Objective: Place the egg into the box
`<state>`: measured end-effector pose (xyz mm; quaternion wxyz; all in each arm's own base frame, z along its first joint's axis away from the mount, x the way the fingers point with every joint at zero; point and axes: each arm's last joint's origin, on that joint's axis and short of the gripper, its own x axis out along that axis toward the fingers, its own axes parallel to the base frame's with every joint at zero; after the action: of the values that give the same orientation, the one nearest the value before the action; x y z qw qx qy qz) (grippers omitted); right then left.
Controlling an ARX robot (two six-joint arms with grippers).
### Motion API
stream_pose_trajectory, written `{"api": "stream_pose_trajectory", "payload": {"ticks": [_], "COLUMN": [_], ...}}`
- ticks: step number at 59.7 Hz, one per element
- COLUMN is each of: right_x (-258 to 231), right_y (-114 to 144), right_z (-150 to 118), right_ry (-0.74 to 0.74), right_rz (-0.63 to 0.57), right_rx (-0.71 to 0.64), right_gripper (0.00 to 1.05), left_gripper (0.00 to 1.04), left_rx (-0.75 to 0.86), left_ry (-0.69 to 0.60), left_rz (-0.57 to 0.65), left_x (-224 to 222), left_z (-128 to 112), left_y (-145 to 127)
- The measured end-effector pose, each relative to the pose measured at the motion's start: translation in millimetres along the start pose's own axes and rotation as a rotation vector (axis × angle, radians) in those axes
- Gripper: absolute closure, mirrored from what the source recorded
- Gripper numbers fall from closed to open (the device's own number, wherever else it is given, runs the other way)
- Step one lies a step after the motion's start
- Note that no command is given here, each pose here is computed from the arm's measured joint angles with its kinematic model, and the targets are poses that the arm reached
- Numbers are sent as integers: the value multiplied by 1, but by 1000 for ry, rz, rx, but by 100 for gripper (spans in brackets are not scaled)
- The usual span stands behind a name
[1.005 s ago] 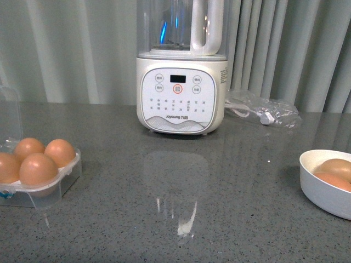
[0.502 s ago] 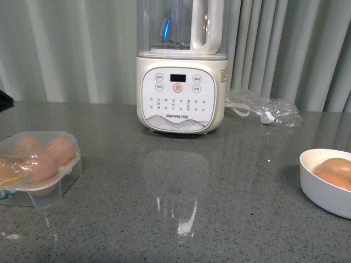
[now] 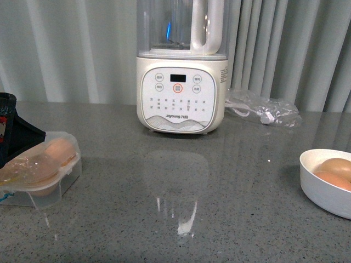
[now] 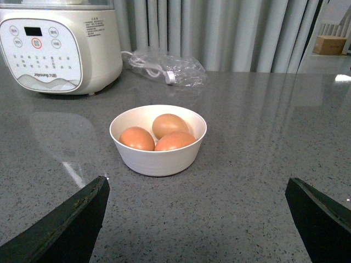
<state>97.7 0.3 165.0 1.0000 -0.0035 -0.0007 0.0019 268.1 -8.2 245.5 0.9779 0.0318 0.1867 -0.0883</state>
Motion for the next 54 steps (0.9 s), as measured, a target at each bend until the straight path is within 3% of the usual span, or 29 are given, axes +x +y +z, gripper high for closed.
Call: {"api": "stream_pose_trajectory", "payload": {"ticks": [20, 30, 51, 54], "right_x": [0, 0, 0, 0], "right_y": [0, 0, 0, 0], "right_z": [0, 0, 0, 0], "right_ry": [0, 0, 0, 0], "right_rz": [0, 0, 0, 0], "right_rx": [0, 0, 0, 0], "right_gripper": [7, 7, 7, 7], "left_gripper": [7, 7, 7, 14], "left_rx": [89, 193, 194, 166], "left_ry": [-119, -120, -76, -162], "left_rz": [130, 165, 234, 216], "left_x": [-40, -78, -110, -112], "left_z": [17, -4, -37, -43], "left_y": [8, 12, 35, 36]}}
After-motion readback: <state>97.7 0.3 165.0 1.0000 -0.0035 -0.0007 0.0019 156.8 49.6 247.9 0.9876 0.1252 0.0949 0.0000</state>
